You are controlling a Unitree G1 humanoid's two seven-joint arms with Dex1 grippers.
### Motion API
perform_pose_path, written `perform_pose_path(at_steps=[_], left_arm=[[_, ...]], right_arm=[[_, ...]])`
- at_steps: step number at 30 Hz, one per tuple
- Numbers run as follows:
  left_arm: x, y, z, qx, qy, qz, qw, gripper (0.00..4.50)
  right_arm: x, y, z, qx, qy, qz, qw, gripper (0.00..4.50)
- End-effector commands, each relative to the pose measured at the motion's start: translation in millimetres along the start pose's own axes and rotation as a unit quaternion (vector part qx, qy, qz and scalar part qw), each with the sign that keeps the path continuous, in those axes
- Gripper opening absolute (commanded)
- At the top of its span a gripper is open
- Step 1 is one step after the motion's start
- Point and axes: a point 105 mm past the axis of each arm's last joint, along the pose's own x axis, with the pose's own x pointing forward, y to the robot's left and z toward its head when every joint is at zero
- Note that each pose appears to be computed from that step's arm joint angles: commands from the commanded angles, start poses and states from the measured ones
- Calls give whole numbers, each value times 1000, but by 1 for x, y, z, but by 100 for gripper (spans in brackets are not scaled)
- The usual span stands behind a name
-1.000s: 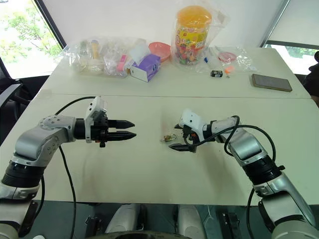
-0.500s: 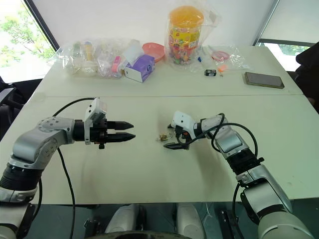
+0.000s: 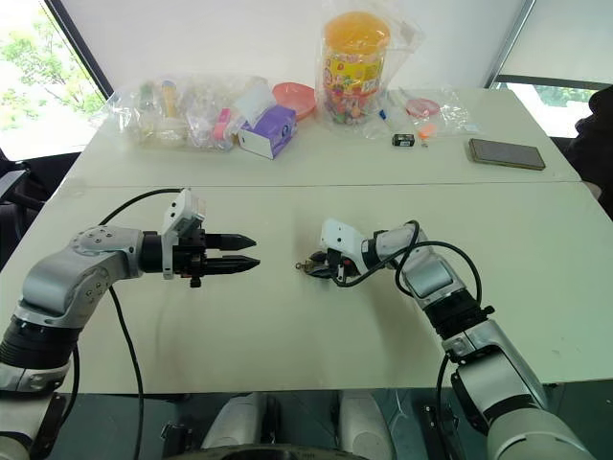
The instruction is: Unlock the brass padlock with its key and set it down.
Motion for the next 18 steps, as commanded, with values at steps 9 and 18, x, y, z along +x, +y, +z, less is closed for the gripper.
perform_pose_path(at_steps=[9,18], left_arm=[[18,-3,26,-41,-57,-60,996,222],[33,-5,57,-71,-99,-121,985,222]], right_arm=[[-59,1,62,-338,-7,-198,920,69],[-74,20,102,-461,-41,-239,854,69]])
